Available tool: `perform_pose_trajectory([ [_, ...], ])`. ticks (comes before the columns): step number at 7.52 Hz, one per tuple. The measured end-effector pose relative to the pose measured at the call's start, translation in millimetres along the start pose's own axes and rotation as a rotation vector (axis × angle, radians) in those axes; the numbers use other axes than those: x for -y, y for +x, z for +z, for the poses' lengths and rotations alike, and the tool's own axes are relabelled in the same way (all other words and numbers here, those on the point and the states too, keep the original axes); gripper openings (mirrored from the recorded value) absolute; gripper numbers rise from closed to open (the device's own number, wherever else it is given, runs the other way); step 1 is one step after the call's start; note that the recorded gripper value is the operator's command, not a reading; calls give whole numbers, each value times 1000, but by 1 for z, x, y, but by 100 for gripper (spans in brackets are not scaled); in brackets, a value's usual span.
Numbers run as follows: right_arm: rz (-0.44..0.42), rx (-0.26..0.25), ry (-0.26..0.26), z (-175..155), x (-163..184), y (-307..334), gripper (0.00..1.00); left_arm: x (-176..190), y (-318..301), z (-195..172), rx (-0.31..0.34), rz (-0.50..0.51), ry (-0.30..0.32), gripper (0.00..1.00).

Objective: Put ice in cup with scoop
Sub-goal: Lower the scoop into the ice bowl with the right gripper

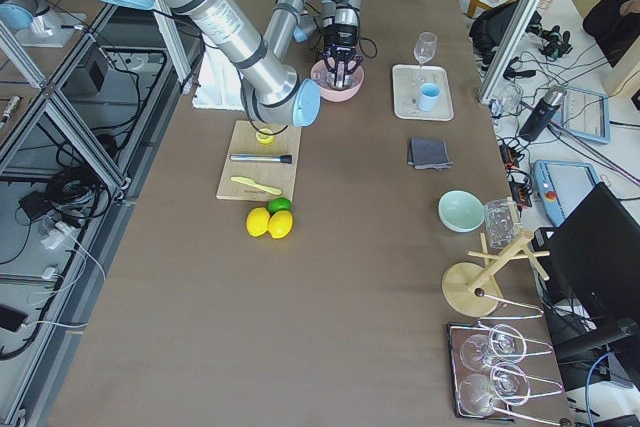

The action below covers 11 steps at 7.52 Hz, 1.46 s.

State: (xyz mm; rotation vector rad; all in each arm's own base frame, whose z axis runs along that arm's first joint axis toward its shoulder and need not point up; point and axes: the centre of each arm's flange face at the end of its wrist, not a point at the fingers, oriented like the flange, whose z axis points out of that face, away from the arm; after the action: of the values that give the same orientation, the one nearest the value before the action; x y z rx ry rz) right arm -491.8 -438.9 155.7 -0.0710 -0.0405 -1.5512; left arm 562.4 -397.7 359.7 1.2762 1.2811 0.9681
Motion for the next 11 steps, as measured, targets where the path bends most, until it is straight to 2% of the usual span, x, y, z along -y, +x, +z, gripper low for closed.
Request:
perform_pose_trajectory([
  [2,11,6,-13,0,12,-2,0,1,0,0,-1,1,2,98],
  [5,32,-3,9,-3,24,-1,0,1,0,0,-1,2,4,98],
  [7,62,-14,38,-6,29,0,0,1,0,0,-1,2,4,98],
  [11,140,-45,136,-9,39,2,0,0,0,0,-1,1,2,98],
])
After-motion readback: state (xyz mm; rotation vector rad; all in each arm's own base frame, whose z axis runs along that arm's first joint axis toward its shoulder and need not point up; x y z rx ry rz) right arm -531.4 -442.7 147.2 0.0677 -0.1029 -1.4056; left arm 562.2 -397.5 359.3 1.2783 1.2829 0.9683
